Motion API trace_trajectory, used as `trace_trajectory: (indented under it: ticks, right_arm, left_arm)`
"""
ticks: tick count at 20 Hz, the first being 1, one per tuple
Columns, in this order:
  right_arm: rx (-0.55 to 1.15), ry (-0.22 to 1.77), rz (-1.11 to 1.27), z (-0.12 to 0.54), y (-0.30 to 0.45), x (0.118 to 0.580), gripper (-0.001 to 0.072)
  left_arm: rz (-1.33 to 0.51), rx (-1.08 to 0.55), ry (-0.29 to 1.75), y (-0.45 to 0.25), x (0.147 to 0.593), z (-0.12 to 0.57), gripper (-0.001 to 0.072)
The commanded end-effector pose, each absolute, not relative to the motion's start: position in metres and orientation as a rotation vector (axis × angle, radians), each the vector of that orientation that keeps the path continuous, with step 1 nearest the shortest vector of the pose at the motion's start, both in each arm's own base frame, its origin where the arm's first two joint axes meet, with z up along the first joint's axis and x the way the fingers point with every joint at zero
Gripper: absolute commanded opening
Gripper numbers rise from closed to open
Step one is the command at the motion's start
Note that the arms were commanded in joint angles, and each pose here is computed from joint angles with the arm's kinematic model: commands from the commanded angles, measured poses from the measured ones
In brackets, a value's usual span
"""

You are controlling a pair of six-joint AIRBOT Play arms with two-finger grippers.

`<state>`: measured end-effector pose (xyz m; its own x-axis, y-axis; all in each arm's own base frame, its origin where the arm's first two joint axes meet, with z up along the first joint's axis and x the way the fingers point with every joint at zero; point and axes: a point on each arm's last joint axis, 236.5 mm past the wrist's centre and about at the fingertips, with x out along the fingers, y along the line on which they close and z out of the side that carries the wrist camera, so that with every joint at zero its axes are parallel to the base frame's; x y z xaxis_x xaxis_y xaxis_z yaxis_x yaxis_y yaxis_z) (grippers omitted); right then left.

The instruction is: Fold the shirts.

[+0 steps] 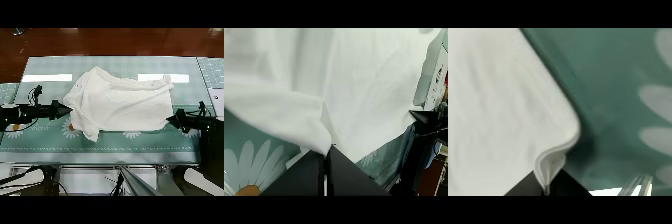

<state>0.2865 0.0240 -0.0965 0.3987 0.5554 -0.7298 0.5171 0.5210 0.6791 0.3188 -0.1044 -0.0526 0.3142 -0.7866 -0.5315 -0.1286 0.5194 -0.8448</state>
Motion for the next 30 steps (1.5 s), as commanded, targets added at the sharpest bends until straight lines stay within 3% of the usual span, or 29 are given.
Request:
trace_trajectory:
  ticks: [1, 3, 5, 8, 11, 14, 18, 23, 26, 30]
  right_arm:
    - [1.024, 1.204, 0.219, -0.050, 0.047, 0.318, 0.0024]
    - [0.921, 1.110, 0.296, 0.014, 0.041, 0.356, 0.0024]
    - [0.729, 0.947, 0.332, 0.111, 0.030, 0.398, 0.0024]
    - [0.435, 0.657, 0.276, 0.270, 0.016, 0.416, 0.0024]
    - [0.258, 0.352, 0.177, 0.408, 0.010, 0.372, 0.0025]
    - [0.129, 0.150, 0.094, 0.486, 0.008, 0.292, 0.0024]
    - [0.050, 0.108, 0.024, 0.496, 0.017, 0.195, 0.0025]
    - [0.025, 0.245, -0.058, 0.456, 0.014, 0.129, 0.0025]
    - [0.035, 0.342, -0.060, 0.433, 0.015, 0.120, 0.0025]
    - [0.070, 0.454, -0.037, 0.401, 0.014, 0.142, 0.0025]
  left_arm:
    - [-0.584, -1.006, 1.132, -0.109, 0.332, -0.027, 0.0017]
    - [-0.675, -1.046, 0.927, -0.108, 0.372, 0.045, 0.0016]
    - [-0.783, -1.011, 0.617, -0.100, 0.410, 0.163, 0.0016]
    - [-0.856, -0.738, 0.308, -0.097, 0.407, 0.333, 0.0015]
    - [-0.605, -0.429, 0.260, -0.078, 0.376, 0.417, 0.0015]
    - [-0.251, -0.127, 0.096, -0.031, 0.314, 0.492, 0.0016]
    - [0.001, 0.076, -0.104, -0.011, 0.204, 0.549, 0.0016]
    - [0.056, 0.128, -0.186, -0.012, 0.110, 0.549, 0.0016]
    - [0.095, 0.090, -0.046, 0.009, 0.120, 0.506, 0.0016]
    - [0.070, 0.075, 0.215, 0.014, 0.188, 0.425, 0.0016]
